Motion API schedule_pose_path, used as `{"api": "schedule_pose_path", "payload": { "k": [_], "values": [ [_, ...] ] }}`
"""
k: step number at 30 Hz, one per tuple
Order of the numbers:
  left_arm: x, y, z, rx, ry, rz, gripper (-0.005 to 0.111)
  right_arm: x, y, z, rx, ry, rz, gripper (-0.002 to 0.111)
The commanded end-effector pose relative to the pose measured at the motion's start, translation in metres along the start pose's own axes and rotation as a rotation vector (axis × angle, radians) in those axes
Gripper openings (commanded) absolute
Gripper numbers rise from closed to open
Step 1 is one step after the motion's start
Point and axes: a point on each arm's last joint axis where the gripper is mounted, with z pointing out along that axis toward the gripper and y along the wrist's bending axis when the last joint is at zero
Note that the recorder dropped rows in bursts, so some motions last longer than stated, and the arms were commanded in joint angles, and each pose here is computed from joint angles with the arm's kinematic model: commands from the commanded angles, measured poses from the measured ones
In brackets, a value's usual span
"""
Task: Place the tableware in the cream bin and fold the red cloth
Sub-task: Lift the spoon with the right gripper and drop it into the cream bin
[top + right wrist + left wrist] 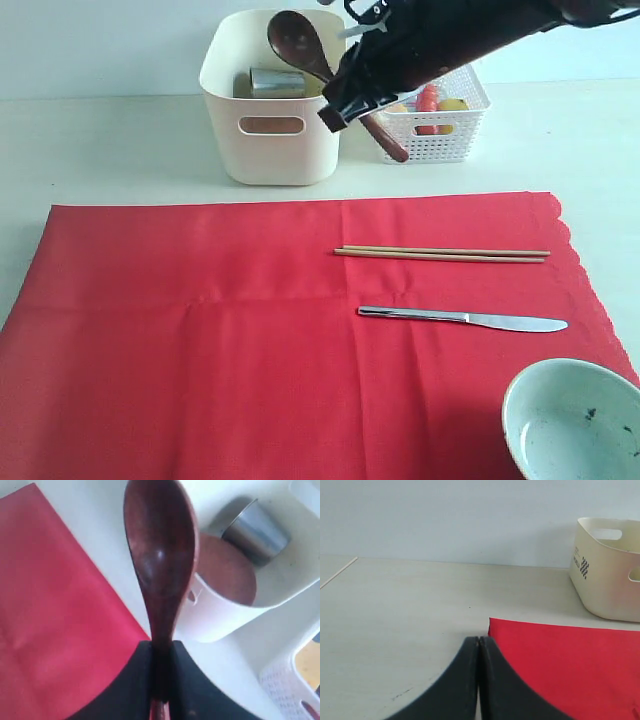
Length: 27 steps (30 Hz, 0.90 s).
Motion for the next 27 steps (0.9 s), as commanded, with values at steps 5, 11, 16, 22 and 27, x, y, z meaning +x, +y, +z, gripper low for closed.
{"api": "schedule_pose_path", "payload": {
  "k": [5,11,16,22,27],
  "values": [
    [0.0,0.0,0.0,0.008,-0.009,0.005,0.003,-0.032,-0.025,0.031,0.069,-0.091,-0.003,0.0],
    [0.0,0.0,0.0,0.008,-0.009,0.005,0.003,-0.043,-0.034,0.048,0.081,-0.121,0.031,0.0],
    [0.0,0.0,0.0,0.008,-0.009,0.005,0.003,-0.048,-0.042,0.06,0.101,-0.145,0.052,0.0],
    [0.0,0.0,0.0,0.008,-0.009,0.005,0.003,-0.053,-0.048,0.07,0.125,-0.175,0.061,0.0],
    [0.0,0.0,0.0,0.008,-0.009,0.005,0.003,-0.056,-0.054,0.081,0.154,-0.215,0.097,0.0]
  ]
}}
